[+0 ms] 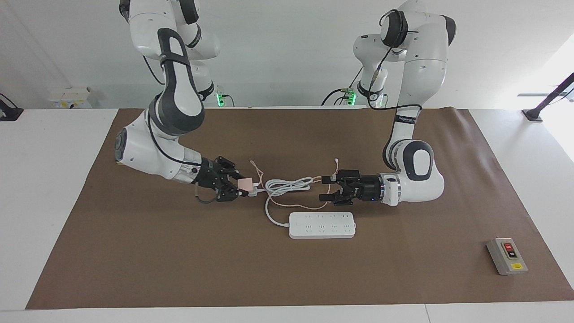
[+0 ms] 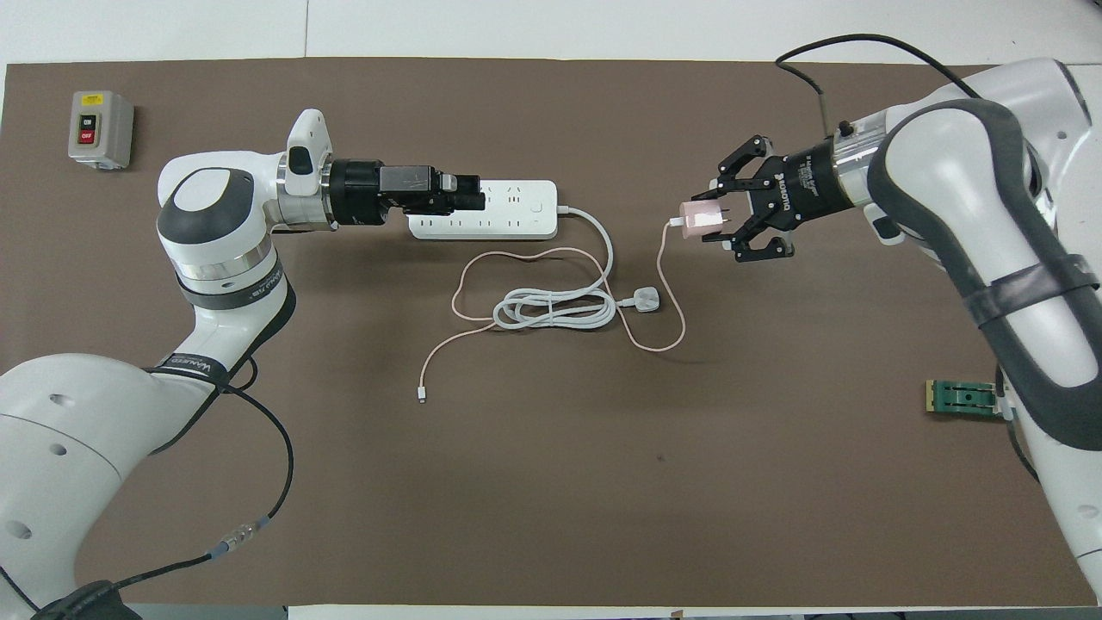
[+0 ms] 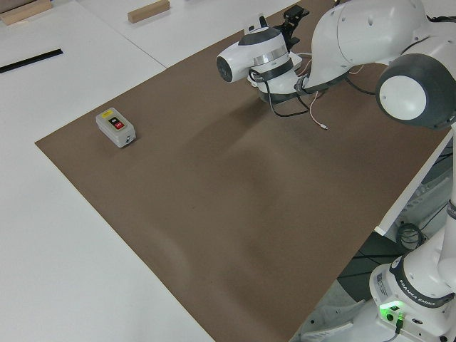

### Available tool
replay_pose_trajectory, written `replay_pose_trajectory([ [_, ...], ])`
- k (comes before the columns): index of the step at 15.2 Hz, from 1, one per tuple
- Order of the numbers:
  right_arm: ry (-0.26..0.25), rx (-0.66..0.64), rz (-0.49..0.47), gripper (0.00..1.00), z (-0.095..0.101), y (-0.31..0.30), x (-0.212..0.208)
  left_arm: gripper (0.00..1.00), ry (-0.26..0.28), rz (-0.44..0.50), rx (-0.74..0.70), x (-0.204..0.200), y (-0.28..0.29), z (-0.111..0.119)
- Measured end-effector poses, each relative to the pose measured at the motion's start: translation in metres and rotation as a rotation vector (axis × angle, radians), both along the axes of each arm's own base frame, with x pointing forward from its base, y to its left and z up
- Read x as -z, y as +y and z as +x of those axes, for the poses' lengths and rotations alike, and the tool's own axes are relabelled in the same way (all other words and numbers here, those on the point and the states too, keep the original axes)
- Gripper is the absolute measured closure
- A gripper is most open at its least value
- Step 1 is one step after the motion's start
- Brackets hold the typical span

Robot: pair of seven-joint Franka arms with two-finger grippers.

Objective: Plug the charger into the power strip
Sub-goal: 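Carry the pink charger with the right gripper toward the left gripper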

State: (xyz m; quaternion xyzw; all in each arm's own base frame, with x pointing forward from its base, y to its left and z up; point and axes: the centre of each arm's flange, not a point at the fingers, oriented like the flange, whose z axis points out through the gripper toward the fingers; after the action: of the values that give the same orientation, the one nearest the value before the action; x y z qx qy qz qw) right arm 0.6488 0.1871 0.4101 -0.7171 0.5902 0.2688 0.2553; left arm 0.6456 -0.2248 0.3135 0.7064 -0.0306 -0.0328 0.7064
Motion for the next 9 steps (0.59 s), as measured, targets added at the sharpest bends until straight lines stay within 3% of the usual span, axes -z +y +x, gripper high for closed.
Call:
replay_pose_trajectory([
  [3, -0.011, 0.014, -0.008, 0.5, -0.005, 0.033, -0.004, 0.0, 0.031, 0.001, -0.003, 0.0, 0.002, 0.0],
  [9, -0.033, 0.057, -0.016, 0.5, -0.025, 0.117, -0.015, 0.0, 0.039, -0.001, 0.002, 0.002, -0.001, -0.002],
])
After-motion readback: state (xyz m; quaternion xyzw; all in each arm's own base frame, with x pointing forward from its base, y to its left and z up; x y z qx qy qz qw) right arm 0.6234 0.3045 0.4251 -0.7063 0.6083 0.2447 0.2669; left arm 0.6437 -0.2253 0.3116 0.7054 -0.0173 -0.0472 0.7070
